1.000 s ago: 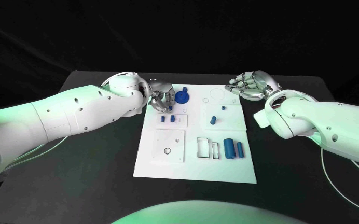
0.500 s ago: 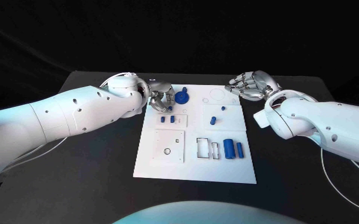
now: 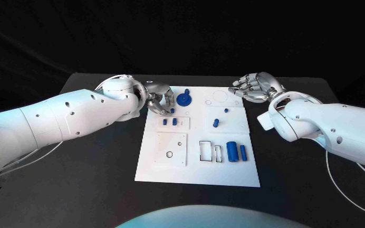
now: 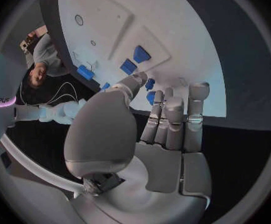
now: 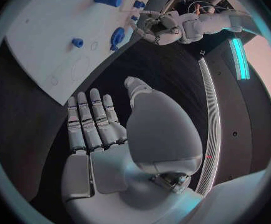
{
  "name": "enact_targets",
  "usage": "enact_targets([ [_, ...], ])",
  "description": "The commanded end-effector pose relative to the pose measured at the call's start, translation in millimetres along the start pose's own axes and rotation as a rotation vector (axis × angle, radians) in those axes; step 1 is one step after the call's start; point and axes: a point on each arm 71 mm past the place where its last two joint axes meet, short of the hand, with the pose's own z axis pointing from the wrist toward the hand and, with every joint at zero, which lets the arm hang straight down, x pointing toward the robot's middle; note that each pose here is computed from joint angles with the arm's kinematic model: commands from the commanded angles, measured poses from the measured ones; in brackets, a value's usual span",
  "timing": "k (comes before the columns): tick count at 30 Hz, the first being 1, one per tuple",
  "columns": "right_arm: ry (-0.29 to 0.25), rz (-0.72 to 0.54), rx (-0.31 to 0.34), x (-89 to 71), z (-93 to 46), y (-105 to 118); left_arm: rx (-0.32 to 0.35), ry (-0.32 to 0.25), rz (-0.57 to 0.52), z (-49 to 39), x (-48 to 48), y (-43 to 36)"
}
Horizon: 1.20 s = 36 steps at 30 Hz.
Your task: Assemble the parts on the task board
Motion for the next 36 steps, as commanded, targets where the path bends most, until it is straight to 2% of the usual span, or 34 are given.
enact_targets([
  [1, 0.015, -0.017, -0.030, 0.1, 0.1, 1.1, 0.063, -0.066, -0.159, -6.4, -7.8, -0.3],
  [6, 0.028, -0.044, -0.050, -0.9, 0.9, 0.7, 0.110, -0.158, -0.353, -18.5, -19.0, 7.6],
  [9, 0.075, -0.099, -0.070, 0.6, 1.7, 0.1, 0.124, -0.249, -0.503, -29.1, -27.8, 19.3],
  [10, 0.082, -0.109, -0.073, 0.9, 1.8, 0.1, 0.124, -0.259, -0.521, -30.5, -28.7, 21.1],
  [12, 0.119, -0.160, -0.088, 2.6, 2.2, -0.3, 0.123, -0.299, -0.609, -37.2, -32.2, 30.2],
  [14, 0.156, -0.214, -0.101, 4.3, 2.2, -0.7, 0.124, -0.319, -0.684, -42.5, -34.2, 37.7],
  [18, 0.240, -0.374, -0.133, 9.9, 1.0, -1.0, 0.140, -0.313, -0.875, -51.6, -34.6, 49.8],
  [21, 0.283, -0.498, -0.158, 14.3, -0.4, 0.2, 0.153, -0.315, -1.000, -56.8, -34.6, 54.0],
  [25, 0.300, -0.647, -0.193, 18.6, -1.3, 3.9, 0.173, -0.328, -1.143, -64.2, -34.7, 56.7],
  [30, 0.277, -0.776, -0.228, 21.5, 0.3, 9.3, 0.195, -0.346, -1.249, -73.3, -34.7, 58.4],
  [36, 0.230, -0.862, -0.250, 23.7, 3.7, 14.0, 0.212, -0.363, -1.299, -78.5, -34.6, 56.4],
])
